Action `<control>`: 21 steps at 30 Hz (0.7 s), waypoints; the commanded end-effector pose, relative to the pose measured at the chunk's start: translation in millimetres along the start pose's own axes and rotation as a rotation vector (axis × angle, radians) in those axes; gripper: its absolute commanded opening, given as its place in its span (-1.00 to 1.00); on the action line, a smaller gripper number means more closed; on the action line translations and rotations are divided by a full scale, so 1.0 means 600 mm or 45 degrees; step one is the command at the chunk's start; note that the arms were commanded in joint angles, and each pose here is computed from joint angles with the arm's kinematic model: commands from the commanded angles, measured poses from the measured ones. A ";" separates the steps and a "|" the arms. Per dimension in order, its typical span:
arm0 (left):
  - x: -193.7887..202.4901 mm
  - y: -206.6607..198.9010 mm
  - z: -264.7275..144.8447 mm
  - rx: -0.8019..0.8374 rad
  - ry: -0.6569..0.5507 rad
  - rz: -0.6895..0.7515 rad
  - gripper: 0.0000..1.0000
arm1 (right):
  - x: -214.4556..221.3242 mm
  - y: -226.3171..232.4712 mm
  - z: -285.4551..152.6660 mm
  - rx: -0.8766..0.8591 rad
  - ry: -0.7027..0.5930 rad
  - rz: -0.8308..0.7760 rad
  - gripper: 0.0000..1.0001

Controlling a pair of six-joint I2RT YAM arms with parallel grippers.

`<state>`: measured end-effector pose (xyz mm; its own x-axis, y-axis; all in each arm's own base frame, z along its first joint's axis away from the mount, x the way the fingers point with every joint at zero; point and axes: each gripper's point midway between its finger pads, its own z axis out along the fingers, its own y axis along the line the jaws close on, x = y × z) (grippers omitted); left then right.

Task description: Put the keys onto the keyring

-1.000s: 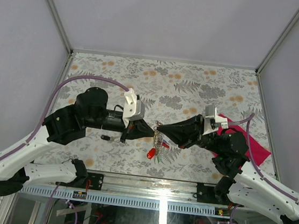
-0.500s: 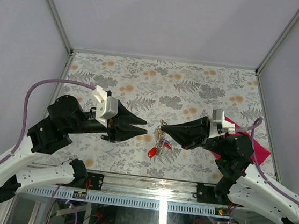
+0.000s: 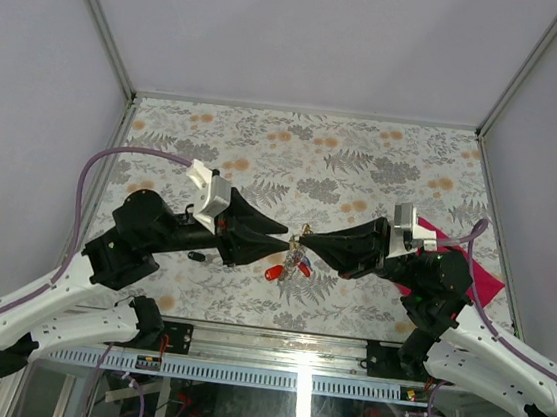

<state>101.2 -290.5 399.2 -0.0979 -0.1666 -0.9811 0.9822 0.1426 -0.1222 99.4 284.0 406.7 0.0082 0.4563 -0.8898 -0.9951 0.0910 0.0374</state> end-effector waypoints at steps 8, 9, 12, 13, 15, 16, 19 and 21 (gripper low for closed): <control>-0.051 -0.022 0.009 0.087 -0.142 0.033 -0.47 | -0.066 0.027 0.011 -0.091 -0.123 -0.089 -1.00; -0.048 -0.022 0.011 0.092 -0.135 0.029 -0.48 | -0.067 0.027 0.010 -0.091 -0.125 -0.089 -1.00; -0.042 -0.023 0.015 0.107 -0.119 0.022 -0.49 | -0.069 0.029 0.011 -0.095 -0.128 -0.091 -1.00; -0.040 -0.023 0.015 0.110 -0.115 0.021 -0.49 | -0.068 0.029 0.011 -0.097 -0.127 -0.092 -1.00; -0.037 -0.023 0.018 0.116 -0.106 0.017 -0.50 | -0.069 0.030 0.011 -0.099 -0.128 -0.090 -1.00; -0.035 -0.023 0.019 0.117 -0.102 0.015 -0.53 | -0.068 0.030 0.011 -0.101 -0.127 -0.090 -1.00; -0.030 -0.022 0.022 0.122 -0.090 0.010 -0.72 | -0.068 0.031 0.011 -0.102 -0.127 -0.090 -1.00; -0.028 -0.021 0.023 0.123 -0.086 0.009 -0.75 | -0.068 0.030 0.010 -0.101 -0.126 -0.089 -1.00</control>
<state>97.6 -302.9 401.7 -0.1165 -0.1778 -0.9771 0.9880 0.0796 -0.1323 94.3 284.7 405.4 0.0118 0.4480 -0.8939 -0.9976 0.0663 0.0200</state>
